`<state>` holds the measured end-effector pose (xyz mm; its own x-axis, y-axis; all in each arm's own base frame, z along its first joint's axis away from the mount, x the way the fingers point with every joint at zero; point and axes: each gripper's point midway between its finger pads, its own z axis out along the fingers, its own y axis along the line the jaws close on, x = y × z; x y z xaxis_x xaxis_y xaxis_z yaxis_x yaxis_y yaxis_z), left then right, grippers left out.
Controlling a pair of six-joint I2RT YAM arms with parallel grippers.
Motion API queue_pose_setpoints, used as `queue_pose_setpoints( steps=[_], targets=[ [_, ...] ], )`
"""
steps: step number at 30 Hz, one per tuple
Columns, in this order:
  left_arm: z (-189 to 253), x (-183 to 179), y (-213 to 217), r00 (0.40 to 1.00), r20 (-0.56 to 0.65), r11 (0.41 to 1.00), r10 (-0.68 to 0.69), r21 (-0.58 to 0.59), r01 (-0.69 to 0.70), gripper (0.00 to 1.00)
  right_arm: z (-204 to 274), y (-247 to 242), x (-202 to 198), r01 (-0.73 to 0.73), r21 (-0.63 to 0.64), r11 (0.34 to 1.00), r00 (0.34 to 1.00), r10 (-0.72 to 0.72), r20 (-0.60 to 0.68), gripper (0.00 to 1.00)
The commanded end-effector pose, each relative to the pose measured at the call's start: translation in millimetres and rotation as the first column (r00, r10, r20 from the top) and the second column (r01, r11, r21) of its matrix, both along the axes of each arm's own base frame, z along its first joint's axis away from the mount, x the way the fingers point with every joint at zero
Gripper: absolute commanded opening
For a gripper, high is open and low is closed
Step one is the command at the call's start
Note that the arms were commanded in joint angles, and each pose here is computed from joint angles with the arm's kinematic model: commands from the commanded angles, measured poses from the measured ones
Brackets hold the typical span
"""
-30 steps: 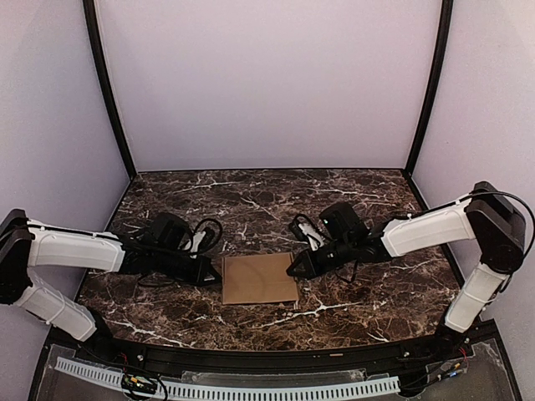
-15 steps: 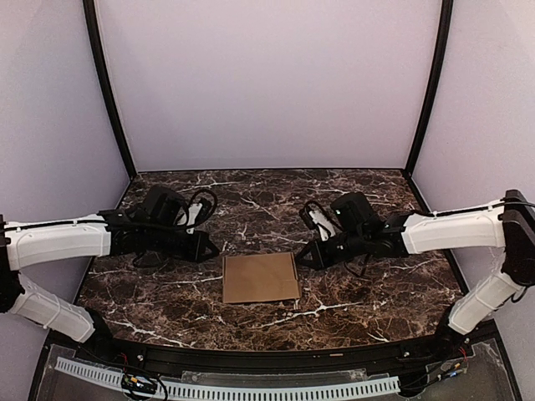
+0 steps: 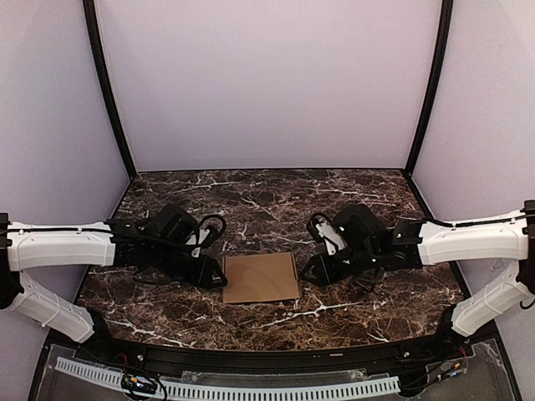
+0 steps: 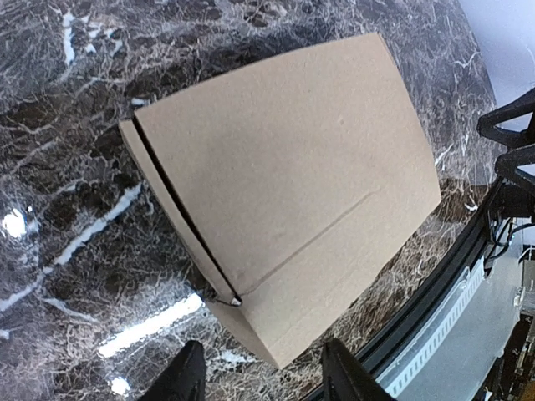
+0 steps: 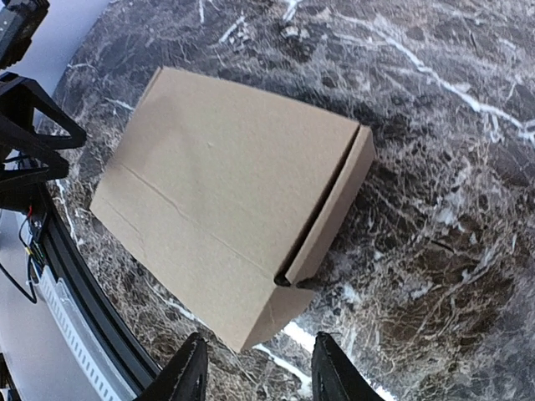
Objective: Fold the paper box
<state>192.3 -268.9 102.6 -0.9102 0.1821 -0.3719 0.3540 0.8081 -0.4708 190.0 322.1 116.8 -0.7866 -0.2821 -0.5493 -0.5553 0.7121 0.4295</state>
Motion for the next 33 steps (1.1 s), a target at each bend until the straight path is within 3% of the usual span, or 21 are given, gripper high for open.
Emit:
queue_pose_setpoints(
  steps=[1,8,12,18,33],
  targets=[
    [-20.0,-16.1,8.3,0.994,-0.093,0.998,0.058,0.032,-0.055,0.52,-27.1,-5.5,-10.7,0.042,-0.073,0.996,0.997,-0.047,-0.061,0.42],
    [-41.1,-23.2,5.7,0.987,-0.143,0.998,0.067,0.027,-0.064,0.52,-46.5,12.9,-20.8,0.011,-0.072,0.997,0.993,-0.020,-0.120,0.43],
    [-45.2,-23.7,-7.5,0.986,-0.161,0.998,0.050,-0.038,-0.057,0.46,-53.0,16.8,-22.2,0.006,-0.070,0.998,0.990,-0.016,-0.137,0.44],
    [-50.6,-21.5,-10.8,0.985,-0.164,0.997,0.052,-0.043,-0.060,0.39,-57.7,21.9,-21.7,0.008,-0.058,0.998,0.988,-0.017,-0.153,0.44],
    [-56.2,-21.5,-12.9,0.984,-0.169,0.997,0.047,-0.047,-0.056,0.25,-67.7,29.5,-17.2,0.004,-0.066,0.998,0.988,-0.014,-0.151,0.31]
  ],
)
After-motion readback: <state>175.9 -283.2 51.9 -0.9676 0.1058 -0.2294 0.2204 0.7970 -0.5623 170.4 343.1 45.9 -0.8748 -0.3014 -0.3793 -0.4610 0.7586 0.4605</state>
